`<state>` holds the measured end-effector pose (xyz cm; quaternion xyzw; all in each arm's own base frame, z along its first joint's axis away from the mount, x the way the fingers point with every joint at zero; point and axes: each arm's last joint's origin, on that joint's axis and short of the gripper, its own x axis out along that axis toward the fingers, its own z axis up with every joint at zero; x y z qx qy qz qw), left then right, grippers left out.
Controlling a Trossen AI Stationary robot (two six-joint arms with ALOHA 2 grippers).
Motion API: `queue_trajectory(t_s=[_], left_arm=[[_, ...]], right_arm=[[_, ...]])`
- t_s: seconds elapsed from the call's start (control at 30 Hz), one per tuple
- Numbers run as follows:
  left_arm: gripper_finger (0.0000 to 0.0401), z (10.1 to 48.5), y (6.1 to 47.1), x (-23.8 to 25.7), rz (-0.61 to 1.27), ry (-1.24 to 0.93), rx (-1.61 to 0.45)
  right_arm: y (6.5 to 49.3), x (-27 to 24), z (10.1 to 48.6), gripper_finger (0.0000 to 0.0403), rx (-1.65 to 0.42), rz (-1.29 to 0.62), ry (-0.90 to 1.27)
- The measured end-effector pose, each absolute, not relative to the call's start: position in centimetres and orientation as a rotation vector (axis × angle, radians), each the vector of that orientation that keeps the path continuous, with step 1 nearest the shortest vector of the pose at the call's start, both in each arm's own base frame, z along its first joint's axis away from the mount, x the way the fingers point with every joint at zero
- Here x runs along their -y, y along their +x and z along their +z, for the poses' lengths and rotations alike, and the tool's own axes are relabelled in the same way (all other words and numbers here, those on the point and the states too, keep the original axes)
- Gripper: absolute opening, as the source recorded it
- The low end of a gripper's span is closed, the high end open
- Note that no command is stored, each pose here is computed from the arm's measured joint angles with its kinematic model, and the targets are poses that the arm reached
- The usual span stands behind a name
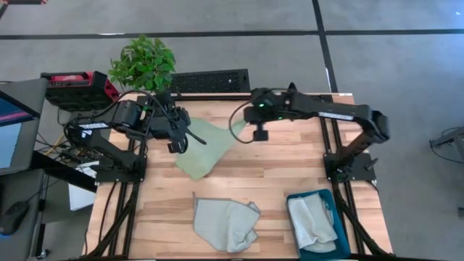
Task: Fold microfiber towels
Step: Fold the green microfiber towel
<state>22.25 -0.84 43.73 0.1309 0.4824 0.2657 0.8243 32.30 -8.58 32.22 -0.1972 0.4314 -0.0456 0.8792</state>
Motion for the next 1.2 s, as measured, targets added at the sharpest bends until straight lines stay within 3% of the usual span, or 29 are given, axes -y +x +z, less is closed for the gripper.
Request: queue_trajectory(t_s=[0.43,0.6,0.87,1.0,1.2], left_arm=[[0.0,43.5,23.6,-2.8,0.755,0.218,-1.001],[0.0,42.1,25.6,-5.1,0.888,0.304,-1.066],[0.0,43.3,28.4,-8.2,1.151,0.536,-0.919],[0.0,44.5,28.6,-8.5,1.153,0.587,-0.866],[0.0,43.2,28.1,-7.2,1.011,0.512,-0.944]], right_arm=[[26.2,7.6,37.7,0.0002,-0.842,-0.338,-0.425],[25.4,7.7,38.7,0.0002,-0.818,-0.468,-0.462],[24.8,9.6,40.6,0.0002,-0.742,-0.725,-0.588],[24.4,10.0,41.7,0.0002,-0.716,-0.783,-0.597],[23.6,8.5,40.1,0.0002,-0.828,-0.686,-0.526]])
